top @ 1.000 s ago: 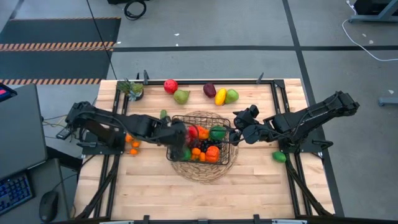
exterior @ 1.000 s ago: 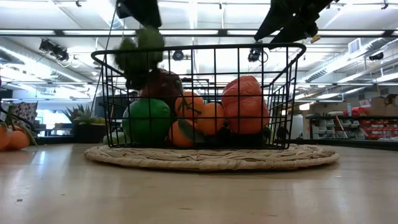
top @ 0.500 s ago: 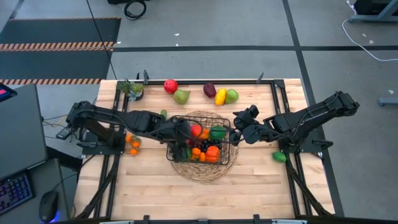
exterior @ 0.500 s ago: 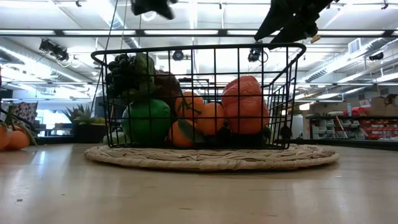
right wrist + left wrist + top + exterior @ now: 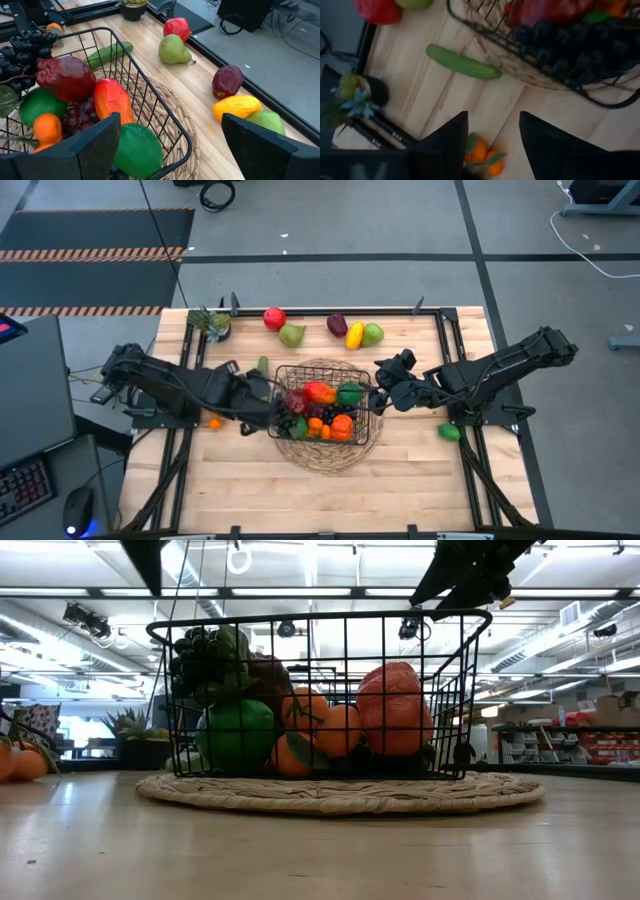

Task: Build produce basket
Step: Put the tangerines into the black wire basket

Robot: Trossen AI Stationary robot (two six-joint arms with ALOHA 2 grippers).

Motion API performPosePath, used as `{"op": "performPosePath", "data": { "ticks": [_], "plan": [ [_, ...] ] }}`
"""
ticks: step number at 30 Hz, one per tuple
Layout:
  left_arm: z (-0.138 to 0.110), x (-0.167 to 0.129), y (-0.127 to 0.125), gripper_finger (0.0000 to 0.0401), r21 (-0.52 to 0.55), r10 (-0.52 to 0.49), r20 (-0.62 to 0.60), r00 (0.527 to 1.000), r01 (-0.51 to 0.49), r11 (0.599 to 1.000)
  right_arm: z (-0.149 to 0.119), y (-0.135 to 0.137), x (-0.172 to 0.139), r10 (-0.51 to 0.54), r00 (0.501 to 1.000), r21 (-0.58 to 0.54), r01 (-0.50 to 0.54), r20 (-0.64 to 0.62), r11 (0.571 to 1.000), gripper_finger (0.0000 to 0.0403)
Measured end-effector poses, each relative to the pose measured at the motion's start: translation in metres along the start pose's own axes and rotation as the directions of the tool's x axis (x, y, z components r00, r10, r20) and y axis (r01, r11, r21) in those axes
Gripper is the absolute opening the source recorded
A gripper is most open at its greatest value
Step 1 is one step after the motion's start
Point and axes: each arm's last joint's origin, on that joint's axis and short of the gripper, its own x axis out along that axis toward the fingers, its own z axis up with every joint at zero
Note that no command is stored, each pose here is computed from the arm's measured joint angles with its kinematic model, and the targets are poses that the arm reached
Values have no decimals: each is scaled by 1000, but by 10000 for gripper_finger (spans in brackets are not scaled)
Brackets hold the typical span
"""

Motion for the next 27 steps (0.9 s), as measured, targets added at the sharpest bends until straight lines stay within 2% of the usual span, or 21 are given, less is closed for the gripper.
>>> {"op": "performPosePath", "data": {
  "ticks": [7, 13, 15, 18, 21, 24, 27],
  "plan": [
    [-28, 11, 4, 185, -64, 28, -27, 999, -30, 997, -1, 2, -2, 13, 1000, -2, -13, -1, 1000, 349],
    [-54, 37, 14, 183, -226, 74, -97, 993, -95, 970, -1, 2, -2, 15, 1000, -5, -15, -2, 1000, 349],
    [-64, 50, 14, 180, -259, 67, -119, 991, -96, 961, -1, 2, -2, 15, 1000, -5, -16, -2, 1000, 349],
    [-76, 72, 10, 176, -297, 4, -159, 987, -52, 953, -1, 2, -2, 15, 1000, -5, -15, -2, 1000, 349],
    [-89, 96, 7, 174, -329, -32, -238, 971, -49, 943, -1, 2, -2, 15, 1000, -5, -15, -2, 1000, 349],
    [-102, 113, 10, 176, -331, -13, -346, 938, -109, 937, -1, 2, -2, 15, 1000, -6, -15, -2, 1000, 349],
    [-109, 123, 12, 179, -337, 10, -393, 919, -154, 929, -1, 2, -2, 13, 1000, -5, -13, 0, 1000, 349]
  ]
}}
